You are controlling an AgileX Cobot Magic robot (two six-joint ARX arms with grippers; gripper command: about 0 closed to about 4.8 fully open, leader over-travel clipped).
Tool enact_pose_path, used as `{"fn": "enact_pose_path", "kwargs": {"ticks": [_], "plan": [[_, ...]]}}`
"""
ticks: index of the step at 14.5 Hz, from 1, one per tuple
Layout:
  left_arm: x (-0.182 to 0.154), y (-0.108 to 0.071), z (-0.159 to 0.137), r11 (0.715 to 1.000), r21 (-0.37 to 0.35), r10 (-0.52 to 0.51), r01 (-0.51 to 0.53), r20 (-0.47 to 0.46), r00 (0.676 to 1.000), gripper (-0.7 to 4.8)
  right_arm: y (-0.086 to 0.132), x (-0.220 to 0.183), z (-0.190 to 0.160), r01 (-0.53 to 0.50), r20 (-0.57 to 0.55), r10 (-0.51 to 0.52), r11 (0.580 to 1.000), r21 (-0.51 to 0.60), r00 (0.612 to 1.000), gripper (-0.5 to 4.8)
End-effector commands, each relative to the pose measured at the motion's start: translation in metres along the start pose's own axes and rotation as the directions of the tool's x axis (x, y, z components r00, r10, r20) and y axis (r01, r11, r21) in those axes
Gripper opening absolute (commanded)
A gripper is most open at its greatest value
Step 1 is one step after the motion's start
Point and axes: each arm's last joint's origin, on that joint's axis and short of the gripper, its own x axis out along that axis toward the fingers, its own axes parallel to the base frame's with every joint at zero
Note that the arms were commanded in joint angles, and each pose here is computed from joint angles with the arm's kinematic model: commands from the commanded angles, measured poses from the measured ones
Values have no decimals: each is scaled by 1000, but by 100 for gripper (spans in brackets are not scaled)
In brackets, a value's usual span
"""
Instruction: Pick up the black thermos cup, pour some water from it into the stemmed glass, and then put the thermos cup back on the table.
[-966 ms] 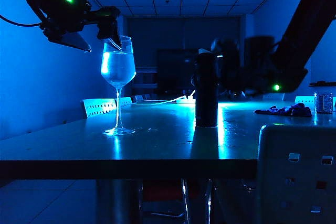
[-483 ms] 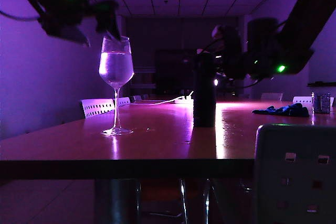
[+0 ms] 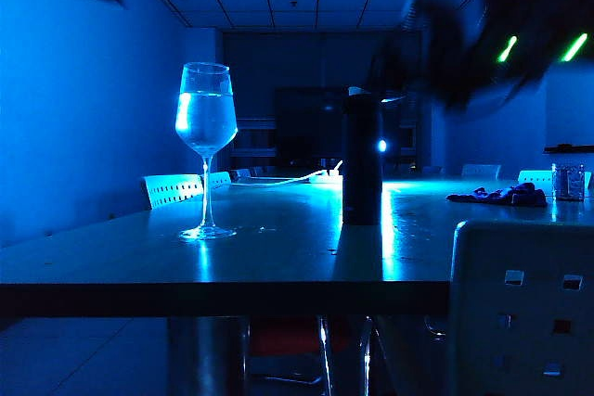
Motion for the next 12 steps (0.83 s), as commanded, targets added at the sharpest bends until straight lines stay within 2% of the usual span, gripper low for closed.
{"fn": "enact_pose_path", "kwargs": {"ticks": [1, 3, 4, 6, 8, 9, 11, 12], "plan": [[-47, -2, 11, 1000, -26, -3, 3, 11, 1000, 479, 22, -50, 55, -21, 111, 25, 999, -37, 994, 479], [-87, -4, 20, 1000, -21, 6, -4, 89, 996, 479, 44, -104, 105, -21, 148, 28, 999, -47, 989, 479], [-109, -5, 23, 1000, -21, 12, -9, 135, 991, 479, 55, -131, 126, -20, 141, 27, 999, -46, 990, 459], [-144, -7, 21, 997, -82, 15, -1, 163, 987, 479, 78, -189, 157, -8, 133, 21, 995, -97, 991, 296], [-176, -11, 11, 991, -135, 12, 7, 139, 990, 479, 103, -251, 175, 4, 162, 20, 989, -149, 987, 26], [-191, -12, 6, 989, -147, 9, 11, 135, 991, 479, 112, -276, 178, 23, 177, 5, 987, -159, 984, 8], [-215, -16, -7, 988, -144, -36, 52, 113, 993, 462, 132, -331, 174, 71, 189, -46, 989, -127, 981, 7], [-226, -18, -16, 987, -149, -48, 58, 70, 996, 451, 141, -355, 167, 71, 181, -51, 992, -108, 982, -4]]}}
